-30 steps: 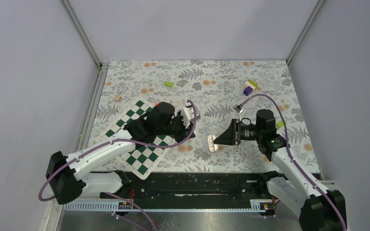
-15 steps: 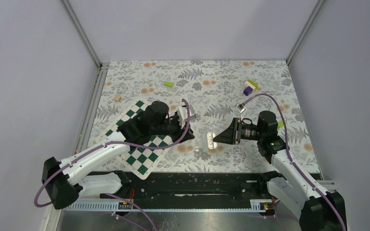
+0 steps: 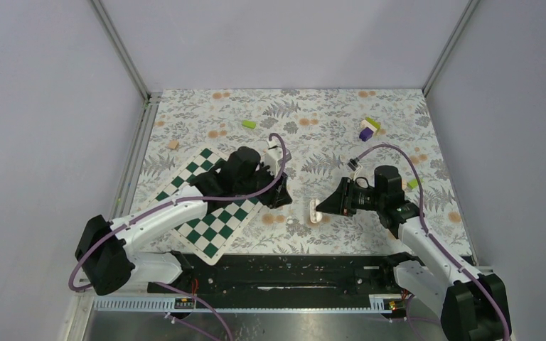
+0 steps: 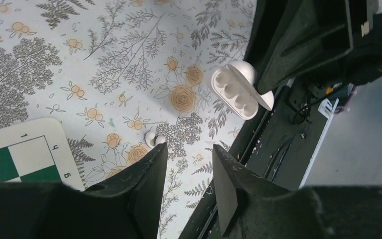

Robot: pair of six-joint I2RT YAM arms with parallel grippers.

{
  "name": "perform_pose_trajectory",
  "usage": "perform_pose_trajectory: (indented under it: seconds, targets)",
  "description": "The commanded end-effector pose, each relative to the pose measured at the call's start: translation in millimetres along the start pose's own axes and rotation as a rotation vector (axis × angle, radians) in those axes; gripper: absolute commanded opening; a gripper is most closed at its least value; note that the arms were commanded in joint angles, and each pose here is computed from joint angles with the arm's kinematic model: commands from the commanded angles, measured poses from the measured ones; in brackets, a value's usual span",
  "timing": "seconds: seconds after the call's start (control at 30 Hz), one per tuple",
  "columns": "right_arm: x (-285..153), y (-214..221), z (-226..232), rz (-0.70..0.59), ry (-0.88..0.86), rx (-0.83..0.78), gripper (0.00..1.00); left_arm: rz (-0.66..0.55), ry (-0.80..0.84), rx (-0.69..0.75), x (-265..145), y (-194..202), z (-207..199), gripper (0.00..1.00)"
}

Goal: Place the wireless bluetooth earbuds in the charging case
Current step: Pick up the left earbud from the center of the board.

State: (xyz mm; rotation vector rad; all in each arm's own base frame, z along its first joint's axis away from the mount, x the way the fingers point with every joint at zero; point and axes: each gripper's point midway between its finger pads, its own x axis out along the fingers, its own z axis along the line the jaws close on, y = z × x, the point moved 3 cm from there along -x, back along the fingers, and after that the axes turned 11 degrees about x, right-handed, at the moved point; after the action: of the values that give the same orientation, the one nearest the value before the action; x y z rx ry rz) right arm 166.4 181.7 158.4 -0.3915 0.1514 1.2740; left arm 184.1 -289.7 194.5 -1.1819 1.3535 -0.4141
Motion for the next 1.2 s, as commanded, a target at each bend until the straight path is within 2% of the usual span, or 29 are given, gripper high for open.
perform_pose_trajectory:
  seconds: [0.0,0.1,0.3,0.53,0.73,0.87,1.17]
  targets:
    - [-4.0,-4.5,1.6,-0.037,0.041,-0.029,0.0,-0.072,-0.125,-0.153,2.9,-9.9,13.7,0.4]
    - [-4.3,-2.2,-1.3,-0.038,0.046,-0.021,0.0,-0.031,-0.147,-0.323,15.2,2.7,16.7,0.47]
    - [-4.5,-1.2,-2.9,-0.039,0.052,-0.014,0.0,0.123,-0.098,-0.551,45.5,41.9,10.3,0.36]
    - [-4.9,-0.9,-1.8,-0.038,0.051,-0.014,0.0,0.295,-0.174,-0.708,60.3,82.5,15.2,0.39]
    - [-4.7,-1.3,-1.8,-0.042,0.049,-0.009,0.0,0.347,-0.231,-0.731,64.3,91.8,20.2,0.43]
    - [-4.2,-1.8,-1.6,-0.039,0.046,-0.008,0.0,0.376,-0.237,-0.751,72.4,97.4,21.5,0.39]
    - [-4.8,-0.6,-0.4,-0.038,0.039,-0.009,0.0,0.391,-0.252,-0.761,85.3,99.6,25.2,0.37]
